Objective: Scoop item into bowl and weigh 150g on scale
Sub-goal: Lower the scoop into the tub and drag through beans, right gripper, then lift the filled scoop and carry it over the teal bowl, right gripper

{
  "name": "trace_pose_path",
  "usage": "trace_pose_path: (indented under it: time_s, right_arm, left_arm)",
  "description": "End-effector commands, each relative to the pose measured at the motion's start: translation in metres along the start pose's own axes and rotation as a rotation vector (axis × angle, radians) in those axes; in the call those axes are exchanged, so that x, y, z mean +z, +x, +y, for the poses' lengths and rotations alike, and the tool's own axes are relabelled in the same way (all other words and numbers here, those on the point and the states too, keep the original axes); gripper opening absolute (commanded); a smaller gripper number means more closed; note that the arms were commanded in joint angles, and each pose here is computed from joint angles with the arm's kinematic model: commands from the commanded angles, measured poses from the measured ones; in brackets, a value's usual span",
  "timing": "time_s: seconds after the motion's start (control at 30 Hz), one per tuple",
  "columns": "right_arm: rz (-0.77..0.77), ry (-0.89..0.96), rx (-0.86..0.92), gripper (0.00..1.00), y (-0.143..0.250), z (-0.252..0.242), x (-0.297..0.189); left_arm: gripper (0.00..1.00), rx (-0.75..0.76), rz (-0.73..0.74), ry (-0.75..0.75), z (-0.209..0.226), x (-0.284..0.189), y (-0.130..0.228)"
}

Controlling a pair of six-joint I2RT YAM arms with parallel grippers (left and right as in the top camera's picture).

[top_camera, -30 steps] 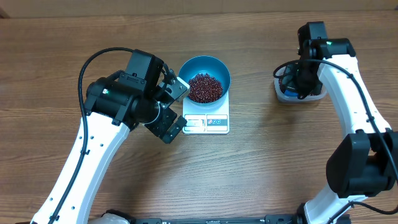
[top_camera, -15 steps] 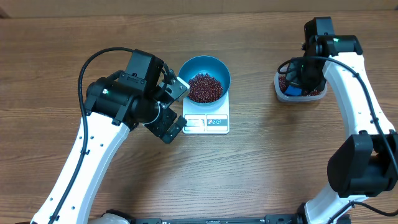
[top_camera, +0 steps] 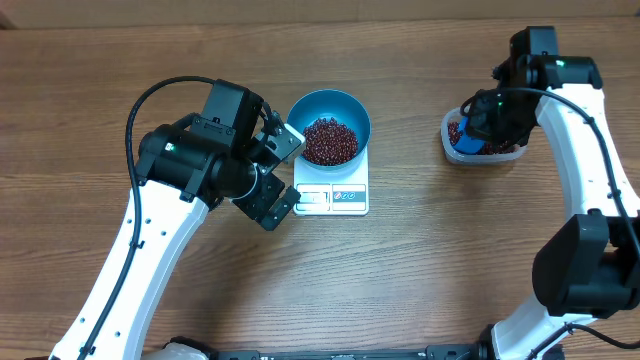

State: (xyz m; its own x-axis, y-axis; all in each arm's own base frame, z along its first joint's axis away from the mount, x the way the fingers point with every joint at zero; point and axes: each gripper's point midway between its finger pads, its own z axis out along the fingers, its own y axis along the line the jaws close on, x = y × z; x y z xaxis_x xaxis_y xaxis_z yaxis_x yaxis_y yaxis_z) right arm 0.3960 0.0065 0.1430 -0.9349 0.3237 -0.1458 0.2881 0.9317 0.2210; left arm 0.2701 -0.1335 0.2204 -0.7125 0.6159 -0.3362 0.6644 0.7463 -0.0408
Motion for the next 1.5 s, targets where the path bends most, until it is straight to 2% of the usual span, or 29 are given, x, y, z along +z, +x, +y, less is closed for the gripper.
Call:
trace_pose_path:
  time_s: [0.0, 0.13, 0.5, 0.8, 1.2, 1.47]
  right_arm:
    - [-0.047, -0.121, -0.081, 0.04, -0.013, 0.020, -0.016]
    - [-0.042, -0.171, -0.136, 0.04, -0.012, 0.028, -0.017]
    - [-0.057, -0.236, -0.145, 0.04, -0.018, 0.024, -0.024]
    - [-0.084, -0.332, -0.127, 0.04, -0.027, 0.000, -0.037]
    - [-0.032, -0.310, -0.095, 0.04, -0.012, -0.042, -0.043]
    - [-0.011, -0.308, -0.083, 0.04, -0.006, -0.051, -0.045]
  left_arm:
    - [1.00, 0.020, -0.015, 0.009, -0.002, -0.003, 0.000]
    - [1.00, 0.020, -0.015, 0.009, -0.002, -0.003, 0.000]
    - [1.00, 0.020, -0.015, 0.009, -0.002, -0.003, 0.000]
    - [0.99, 0.020, -0.015, 0.009, -0.002, -0.003, 0.000]
    - [1.00, 0.020, -0.015, 0.009, -0.002, -0.003, 0.000]
    - [1.00, 0.020, -0.015, 0.009, -0.002, -0.003, 0.000]
